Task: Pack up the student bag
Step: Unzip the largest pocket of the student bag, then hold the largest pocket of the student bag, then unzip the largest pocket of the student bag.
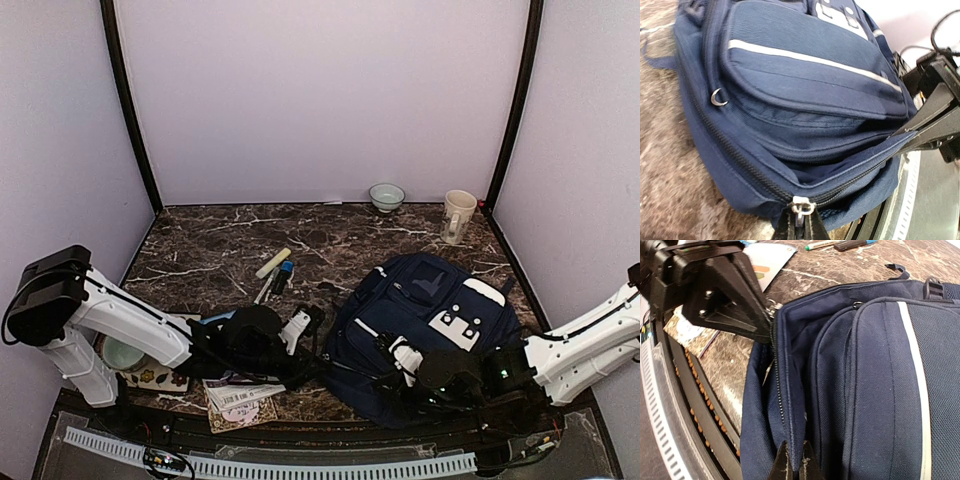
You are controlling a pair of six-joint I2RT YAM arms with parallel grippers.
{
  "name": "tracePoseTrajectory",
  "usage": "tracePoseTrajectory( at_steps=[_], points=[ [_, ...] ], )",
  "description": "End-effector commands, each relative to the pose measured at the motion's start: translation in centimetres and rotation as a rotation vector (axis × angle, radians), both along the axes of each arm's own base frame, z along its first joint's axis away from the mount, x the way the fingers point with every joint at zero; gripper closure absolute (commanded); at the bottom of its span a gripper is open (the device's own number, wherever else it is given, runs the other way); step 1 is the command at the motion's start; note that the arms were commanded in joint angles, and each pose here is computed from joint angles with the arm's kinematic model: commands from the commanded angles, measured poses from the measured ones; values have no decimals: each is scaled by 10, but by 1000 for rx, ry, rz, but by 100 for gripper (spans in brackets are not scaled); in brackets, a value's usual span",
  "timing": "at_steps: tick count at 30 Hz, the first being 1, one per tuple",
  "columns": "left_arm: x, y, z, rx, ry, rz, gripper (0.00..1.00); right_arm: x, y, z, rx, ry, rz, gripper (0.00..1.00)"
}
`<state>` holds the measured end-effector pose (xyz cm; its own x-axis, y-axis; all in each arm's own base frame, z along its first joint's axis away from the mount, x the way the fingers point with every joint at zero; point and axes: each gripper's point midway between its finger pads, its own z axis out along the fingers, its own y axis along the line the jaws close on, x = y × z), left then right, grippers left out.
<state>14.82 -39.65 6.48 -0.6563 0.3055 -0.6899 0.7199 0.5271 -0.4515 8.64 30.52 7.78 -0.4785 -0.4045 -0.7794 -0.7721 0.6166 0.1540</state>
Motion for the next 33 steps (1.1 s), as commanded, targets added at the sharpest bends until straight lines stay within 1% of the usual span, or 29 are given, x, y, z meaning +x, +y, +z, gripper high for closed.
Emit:
tracePoseTrajectory(
  at_steps=[1, 5, 8, 11, 14, 17, 21, 25, 29, 31, 33],
  points=[
    [40, 77, -40, 206, 19, 330, 100, 24, -21, -13, -70, -12, -147, 100],
    [32, 86, -50, 182, 79, 360, 100, 44, -40, -18, -132, -29, -269, 100],
    [22, 80, -54, 143, 118, 334, 100, 57, -49, -15, -138, -42, -341, 100],
    [14, 74, -53, 149, 103, 332, 100, 75, -62, -7, -150, -59, -438, 100],
    [7, 67, -46, 138, 78, 326, 100, 89, -73, -4, -147, -59, -496, 100],
    [1, 62, -41, 119, 75, 325, 100, 99, -75, -5, -118, -42, -498, 100],
    [-4, 59, -43, 110, 72, 332, 100, 106, -59, 5, -56, -38, -443, 100],
    [0, 54, -45, 147, 45, 325, 100, 107, -52, 7, -78, -23, -425, 100],
    [-2, 42, -38, 137, 23, 266, 100, 94, -61, -4, -84, 45, -421, 100],
    [0, 41, -37, 164, 9, 259, 100, 83, -64, -8, -47, 103, -405, 100],
    [5, 48, -40, 208, 2, 289, 100, 72, -66, -7, 4, 160, -386, 100]
  ],
)
